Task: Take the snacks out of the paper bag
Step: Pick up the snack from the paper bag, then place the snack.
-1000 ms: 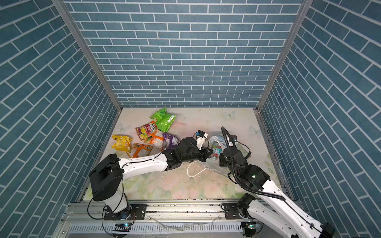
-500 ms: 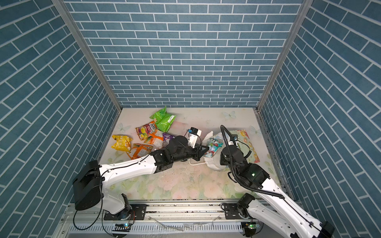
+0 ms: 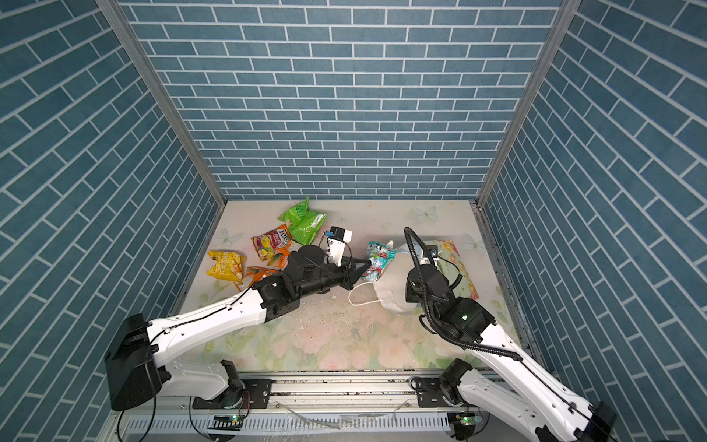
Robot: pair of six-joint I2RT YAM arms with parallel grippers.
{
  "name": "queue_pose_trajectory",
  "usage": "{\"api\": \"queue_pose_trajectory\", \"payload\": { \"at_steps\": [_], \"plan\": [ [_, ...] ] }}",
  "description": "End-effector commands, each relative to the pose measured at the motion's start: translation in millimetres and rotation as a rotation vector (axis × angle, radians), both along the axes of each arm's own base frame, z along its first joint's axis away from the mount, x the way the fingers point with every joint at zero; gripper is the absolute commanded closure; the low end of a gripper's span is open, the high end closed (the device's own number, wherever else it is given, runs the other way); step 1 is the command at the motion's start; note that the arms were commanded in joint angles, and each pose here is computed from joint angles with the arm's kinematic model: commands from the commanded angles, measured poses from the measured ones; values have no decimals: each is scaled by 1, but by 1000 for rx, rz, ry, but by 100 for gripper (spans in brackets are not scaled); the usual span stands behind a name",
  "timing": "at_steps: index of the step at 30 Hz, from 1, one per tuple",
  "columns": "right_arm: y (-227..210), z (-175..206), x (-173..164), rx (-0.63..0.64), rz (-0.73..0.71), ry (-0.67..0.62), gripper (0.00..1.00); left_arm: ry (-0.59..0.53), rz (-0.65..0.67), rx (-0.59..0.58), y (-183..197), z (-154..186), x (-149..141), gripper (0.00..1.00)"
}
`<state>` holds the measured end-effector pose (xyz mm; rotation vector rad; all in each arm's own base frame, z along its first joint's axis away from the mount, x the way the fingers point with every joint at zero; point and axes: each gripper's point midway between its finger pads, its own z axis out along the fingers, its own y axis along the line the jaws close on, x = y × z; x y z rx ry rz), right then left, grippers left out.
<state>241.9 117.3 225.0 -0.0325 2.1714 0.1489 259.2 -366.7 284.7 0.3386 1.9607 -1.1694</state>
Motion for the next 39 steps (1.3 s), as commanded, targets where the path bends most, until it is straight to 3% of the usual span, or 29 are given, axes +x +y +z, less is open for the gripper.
{"api": "queue_pose_trajectory", "payload": {
  "at_steps": [1, 12, 21, 29, 39],
  "plan": [
    [1, 19, 7, 37, -27, -45, 100, -14, 51, -41, 20, 13, 14, 100],
    [15, 35, 22, 20, -4, -75, 100, -33, 152, -31, 66, 36, 35, 100],
    [33, 56, 53, -33, 9, -107, 100, -12, 339, 24, 139, 26, 55, 100],
    [46, 73, 90, 30, 30, -97, 100, 89, 551, 100, 215, -25, 69, 100],
    [53, 100, 123, 169, 46, -119, 100, 234, 722, 222, 274, -101, 81, 100]
  ]
}}
